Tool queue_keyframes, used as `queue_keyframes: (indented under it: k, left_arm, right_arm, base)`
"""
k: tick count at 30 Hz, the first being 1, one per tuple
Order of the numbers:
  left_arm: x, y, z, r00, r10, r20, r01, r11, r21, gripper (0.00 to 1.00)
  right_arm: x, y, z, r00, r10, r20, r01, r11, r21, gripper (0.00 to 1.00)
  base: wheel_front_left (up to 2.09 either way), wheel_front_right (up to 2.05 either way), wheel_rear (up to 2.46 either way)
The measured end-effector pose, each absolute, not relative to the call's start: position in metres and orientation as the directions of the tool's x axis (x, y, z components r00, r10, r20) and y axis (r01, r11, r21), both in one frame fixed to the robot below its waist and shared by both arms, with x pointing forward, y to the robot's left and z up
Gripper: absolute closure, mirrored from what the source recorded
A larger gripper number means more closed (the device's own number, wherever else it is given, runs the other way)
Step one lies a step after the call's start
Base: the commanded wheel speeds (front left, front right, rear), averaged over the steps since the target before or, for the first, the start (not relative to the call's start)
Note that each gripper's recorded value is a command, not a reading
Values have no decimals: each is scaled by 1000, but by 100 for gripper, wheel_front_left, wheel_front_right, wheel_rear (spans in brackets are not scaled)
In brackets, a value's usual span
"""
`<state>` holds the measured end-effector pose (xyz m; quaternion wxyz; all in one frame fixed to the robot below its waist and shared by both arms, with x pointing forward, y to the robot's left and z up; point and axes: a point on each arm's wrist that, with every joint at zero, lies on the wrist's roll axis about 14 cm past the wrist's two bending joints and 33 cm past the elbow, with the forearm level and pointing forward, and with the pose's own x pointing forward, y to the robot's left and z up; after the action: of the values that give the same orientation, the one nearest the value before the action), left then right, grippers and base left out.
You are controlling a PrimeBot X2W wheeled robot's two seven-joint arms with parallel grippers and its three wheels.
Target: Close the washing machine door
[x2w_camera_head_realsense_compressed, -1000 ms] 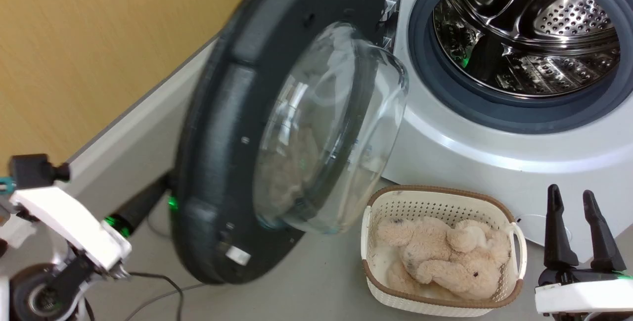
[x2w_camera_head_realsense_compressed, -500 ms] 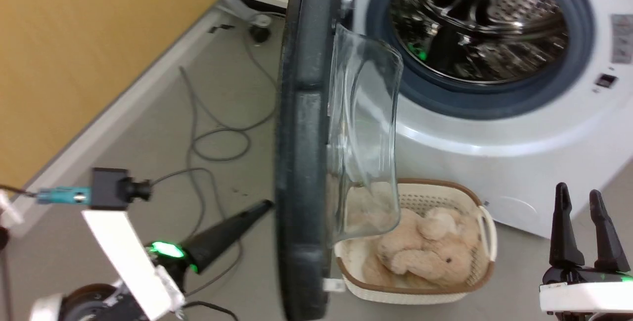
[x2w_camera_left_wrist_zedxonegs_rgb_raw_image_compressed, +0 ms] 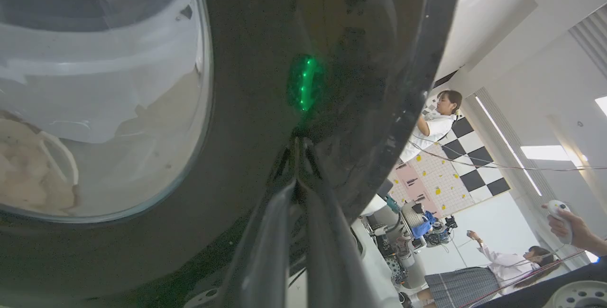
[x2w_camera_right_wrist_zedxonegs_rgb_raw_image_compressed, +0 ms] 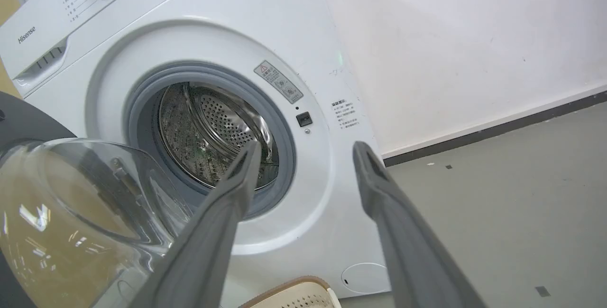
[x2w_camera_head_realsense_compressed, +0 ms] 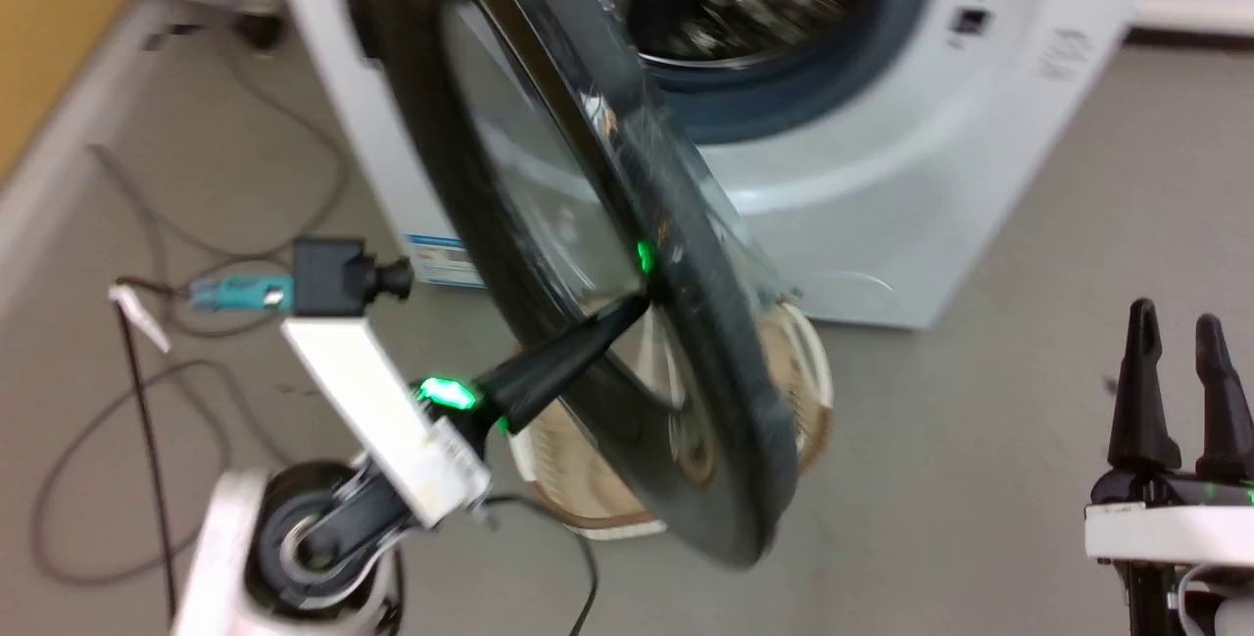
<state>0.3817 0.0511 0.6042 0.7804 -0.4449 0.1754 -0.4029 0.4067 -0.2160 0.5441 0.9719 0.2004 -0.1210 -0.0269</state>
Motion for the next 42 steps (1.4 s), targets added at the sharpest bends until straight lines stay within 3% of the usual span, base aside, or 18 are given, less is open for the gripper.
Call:
queue_keyframes:
  k: [8, 11, 21, 30, 36, 37, 38, 39, 40, 42]
  left_arm:
    - [438, -11, 569, 576, -816, 40, 441, 269, -856, 100]
    - [473, -39, 547, 604, -797, 24, 431, 301, -851, 100]
    - [511, -74, 508, 676, -737, 13, 462, 410, -786, 100]
    - [533, -29, 495, 817, -576, 32, 545, 753, -370, 100]
    - [537, 24, 580, 886, -373, 275, 414, 904, -105, 100]
    - [532, 35, 583, 896, -338, 287, 377, 922, -93, 92]
    - [526, 44, 587, 902, -308, 302, 346, 934, -84, 92]
    - [520, 53, 589, 908, -281, 312, 317, 946, -69, 58]
    - [514, 63, 594, 911, -250, 327, 282, 958, -53, 0]
    - [502, 82, 605, 910, -196, 364, 221, 975, -26, 0]
  right_arm:
    - [399, -259, 535, 956, -218, 195, 129, 914, 385, 0]
    - [398, -279, 533, 943, -271, 191, 185, 908, 375, 0]
    - [386, -306, 526, 923, -348, 163, 276, 896, 349, 0]
    - [385, -308, 541, 913, -351, 208, 265, 897, 354, 0]
    - [390, -297, 573, 901, -309, 305, 203, 921, 333, 0]
    - [391, -294, 580, 897, -297, 327, 188, 927, 325, 0]
    - [391, -291, 588, 893, -286, 348, 174, 932, 319, 0]
    - [391, -288, 595, 888, -275, 367, 160, 936, 314, 0]
    - [391, -284, 602, 883, -262, 389, 144, 941, 307, 0]
    - [392, -272, 617, 874, -225, 430, 105, 953, 284, 0]
  base:
    - [0, 0, 0]
    - [0, 0, 0]
    - [0, 0, 0]
    - [0, 0, 0]
    - [0, 0, 0]
    - [0, 0, 0]
    - [0, 0, 0]
    - [0, 0, 0]
    - [0, 0, 0]
    - [0, 0, 0]
